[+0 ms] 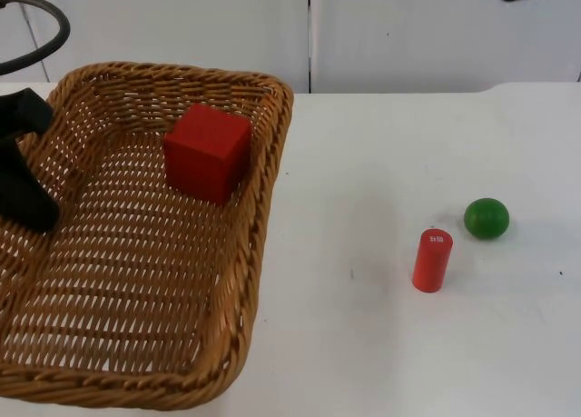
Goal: Pick up the basket with the left hand and place the object to the left of the red cylinder into the basket with the right hand.
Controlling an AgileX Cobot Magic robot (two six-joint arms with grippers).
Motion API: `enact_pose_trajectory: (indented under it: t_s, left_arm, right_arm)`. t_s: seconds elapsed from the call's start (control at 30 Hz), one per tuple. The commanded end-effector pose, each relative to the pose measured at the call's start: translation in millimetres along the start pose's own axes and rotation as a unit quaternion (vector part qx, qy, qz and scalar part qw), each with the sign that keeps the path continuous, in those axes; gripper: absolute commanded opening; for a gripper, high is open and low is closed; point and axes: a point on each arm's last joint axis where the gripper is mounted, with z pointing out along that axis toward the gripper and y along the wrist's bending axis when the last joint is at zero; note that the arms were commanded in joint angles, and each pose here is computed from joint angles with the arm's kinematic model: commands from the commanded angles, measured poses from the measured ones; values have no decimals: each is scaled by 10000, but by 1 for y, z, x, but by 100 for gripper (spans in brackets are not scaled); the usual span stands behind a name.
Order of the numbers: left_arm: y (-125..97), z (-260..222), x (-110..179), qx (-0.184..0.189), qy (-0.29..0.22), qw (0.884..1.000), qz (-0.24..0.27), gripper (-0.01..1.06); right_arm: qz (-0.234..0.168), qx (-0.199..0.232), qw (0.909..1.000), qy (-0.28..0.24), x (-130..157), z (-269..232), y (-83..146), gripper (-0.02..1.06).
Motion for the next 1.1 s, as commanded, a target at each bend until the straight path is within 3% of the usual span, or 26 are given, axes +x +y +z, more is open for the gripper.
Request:
enact_pose_trajectory:
  t_s: [0.0,0.33,1.07]
  left_arm:
    - [-3,-4,0,99,-62,9999,-47,0]
    - [-3,-4,-1,88,-81,9999,-47,0]
    - [9,13,-12,-55,-212,9995,-225,0]
  right_arm:
    - [21,64,9999,-97,8,-13,2,85]
    - [162,134,9988,-435,19,-47,8,85]
    - [209,125,9987,-448,19,-47,8,85]
